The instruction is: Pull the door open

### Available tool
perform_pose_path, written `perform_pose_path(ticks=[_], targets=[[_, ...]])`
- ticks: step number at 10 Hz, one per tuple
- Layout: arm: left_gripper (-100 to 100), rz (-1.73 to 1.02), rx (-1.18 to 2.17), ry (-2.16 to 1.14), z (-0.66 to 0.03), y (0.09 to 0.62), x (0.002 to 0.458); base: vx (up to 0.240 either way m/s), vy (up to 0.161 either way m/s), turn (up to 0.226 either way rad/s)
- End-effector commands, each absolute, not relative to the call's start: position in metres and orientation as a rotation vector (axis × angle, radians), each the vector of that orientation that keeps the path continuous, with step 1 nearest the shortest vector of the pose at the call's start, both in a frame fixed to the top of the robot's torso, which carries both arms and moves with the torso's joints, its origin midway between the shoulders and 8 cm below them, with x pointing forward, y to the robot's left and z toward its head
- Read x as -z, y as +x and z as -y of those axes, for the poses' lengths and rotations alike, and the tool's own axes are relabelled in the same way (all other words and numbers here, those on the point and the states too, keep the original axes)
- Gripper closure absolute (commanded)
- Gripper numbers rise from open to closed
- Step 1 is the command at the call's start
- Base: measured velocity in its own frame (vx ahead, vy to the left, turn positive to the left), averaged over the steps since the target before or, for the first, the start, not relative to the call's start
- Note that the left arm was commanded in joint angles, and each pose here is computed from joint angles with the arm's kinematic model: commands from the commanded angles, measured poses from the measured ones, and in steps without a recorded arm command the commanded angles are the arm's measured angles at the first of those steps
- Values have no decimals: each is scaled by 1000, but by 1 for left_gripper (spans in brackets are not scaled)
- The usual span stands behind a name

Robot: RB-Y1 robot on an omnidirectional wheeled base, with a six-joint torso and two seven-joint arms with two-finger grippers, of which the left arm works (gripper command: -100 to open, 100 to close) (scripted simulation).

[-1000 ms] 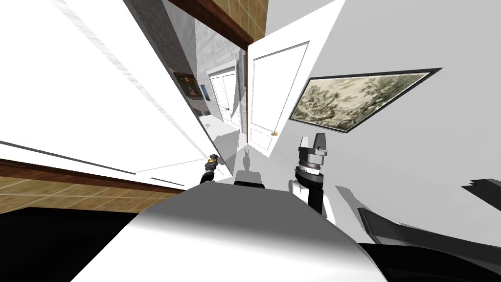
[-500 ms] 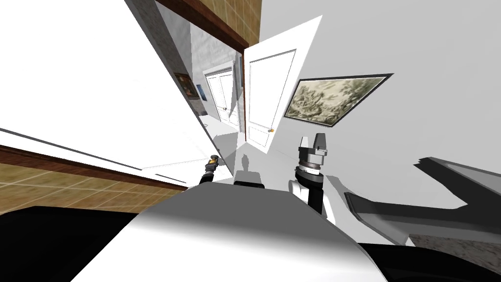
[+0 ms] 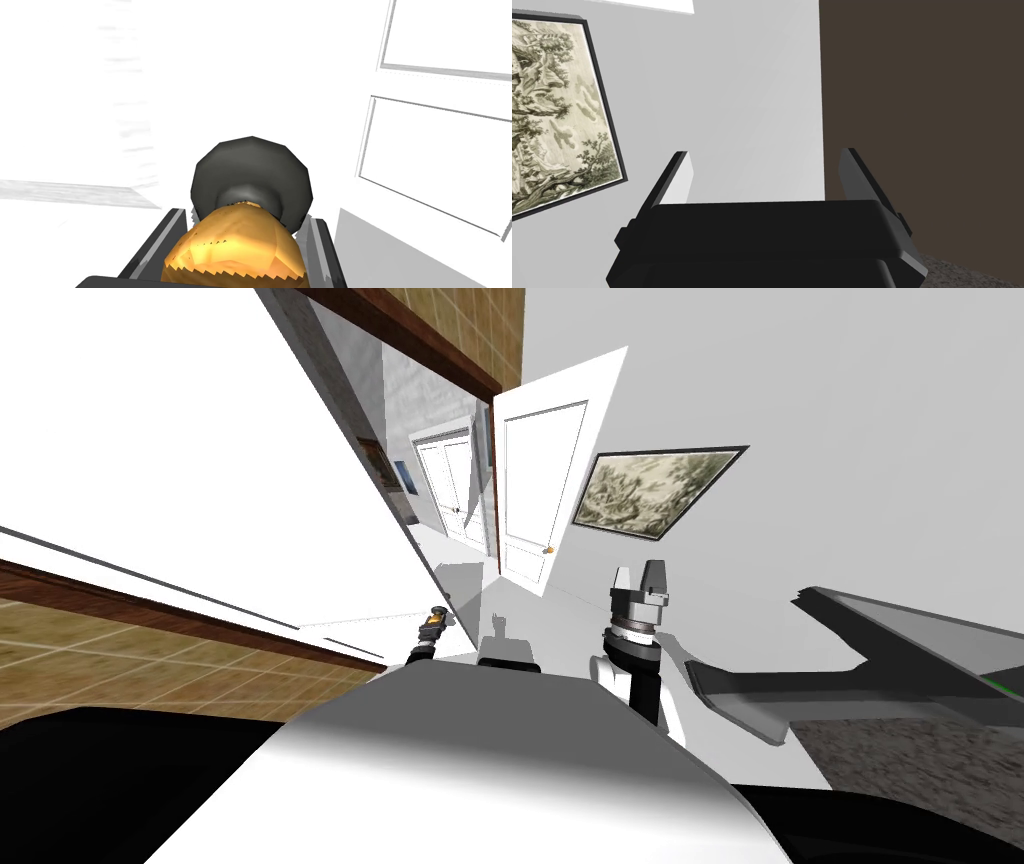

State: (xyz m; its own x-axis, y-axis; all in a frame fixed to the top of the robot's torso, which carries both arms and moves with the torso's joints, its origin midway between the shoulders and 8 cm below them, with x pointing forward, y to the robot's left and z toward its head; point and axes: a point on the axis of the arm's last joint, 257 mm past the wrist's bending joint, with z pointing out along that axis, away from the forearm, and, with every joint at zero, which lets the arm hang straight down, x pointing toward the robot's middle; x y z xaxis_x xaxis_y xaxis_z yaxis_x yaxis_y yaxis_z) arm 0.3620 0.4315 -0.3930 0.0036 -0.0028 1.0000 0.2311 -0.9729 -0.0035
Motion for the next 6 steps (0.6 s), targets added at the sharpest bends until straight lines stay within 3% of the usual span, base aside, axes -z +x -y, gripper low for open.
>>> perform_pose_path(ticks=[1, 6], targets=[[100, 222, 2106, -2108, -429, 359, 393, -186, 35, -67], [100, 152, 2147, -2145, -421, 343, 392, -203, 27, -96]])
